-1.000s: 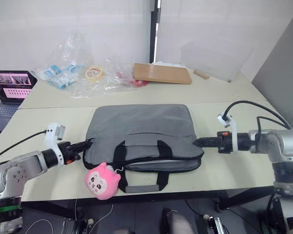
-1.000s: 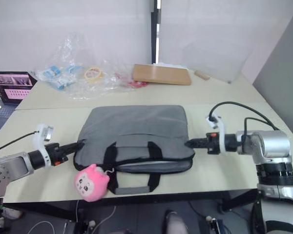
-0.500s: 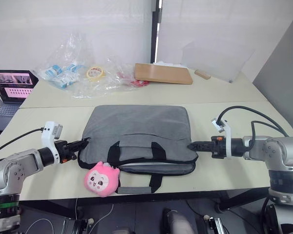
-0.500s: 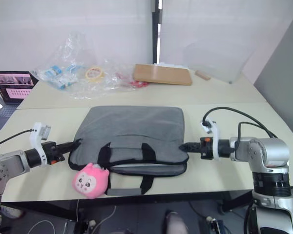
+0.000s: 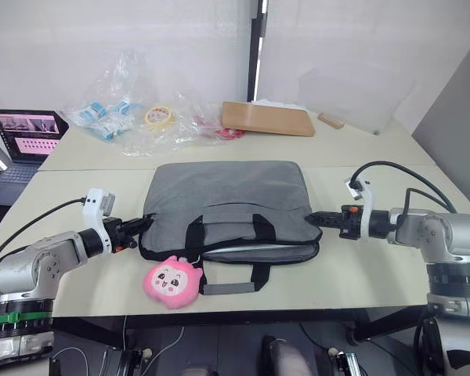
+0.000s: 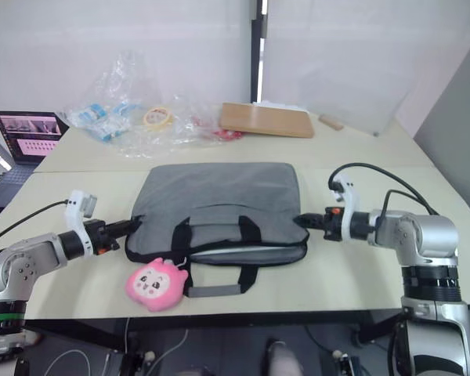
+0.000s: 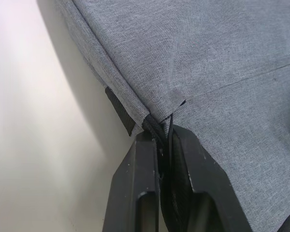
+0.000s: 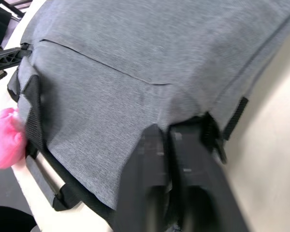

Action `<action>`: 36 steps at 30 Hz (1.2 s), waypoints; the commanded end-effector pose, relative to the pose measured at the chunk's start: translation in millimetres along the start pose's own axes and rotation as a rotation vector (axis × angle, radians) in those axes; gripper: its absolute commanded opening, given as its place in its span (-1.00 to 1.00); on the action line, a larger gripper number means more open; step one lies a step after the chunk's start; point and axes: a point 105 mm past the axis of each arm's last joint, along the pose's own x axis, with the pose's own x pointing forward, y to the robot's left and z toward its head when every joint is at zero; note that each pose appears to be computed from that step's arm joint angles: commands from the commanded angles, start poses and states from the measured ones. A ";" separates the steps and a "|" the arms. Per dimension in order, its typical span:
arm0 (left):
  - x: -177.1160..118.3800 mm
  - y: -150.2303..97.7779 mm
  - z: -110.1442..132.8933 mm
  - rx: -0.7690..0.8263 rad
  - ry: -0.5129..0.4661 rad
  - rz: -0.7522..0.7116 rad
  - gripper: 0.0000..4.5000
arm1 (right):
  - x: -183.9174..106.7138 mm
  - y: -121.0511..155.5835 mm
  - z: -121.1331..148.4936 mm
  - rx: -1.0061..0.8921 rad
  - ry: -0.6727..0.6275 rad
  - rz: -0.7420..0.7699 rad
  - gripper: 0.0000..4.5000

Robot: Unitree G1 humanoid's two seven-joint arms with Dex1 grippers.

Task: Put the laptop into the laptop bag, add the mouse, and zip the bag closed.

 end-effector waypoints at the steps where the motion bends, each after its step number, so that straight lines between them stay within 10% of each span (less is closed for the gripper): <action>1: -3.1 -6.5 17.9 0.063 -0.058 -0.033 -0.30 | -1.6 19.4 5.5 -0.042 -0.018 0.089 -0.17; 10: -20.5 -1.9 24.8 0.084 -0.077 -0.015 0.99 | -21.6 14.2 9.6 -0.127 -0.022 0.032 1.00; 21: -41.0 -25.4 75.3 0.353 -0.264 -0.137 0.99 | -31.8 49.5 39.7 -0.803 0.023 0.123 1.00; 36: 90.1 -69.5 58.3 0.576 -0.163 -0.465 -0.99 | 91.6 188.9 -23.4 -1.248 0.038 0.841 1.00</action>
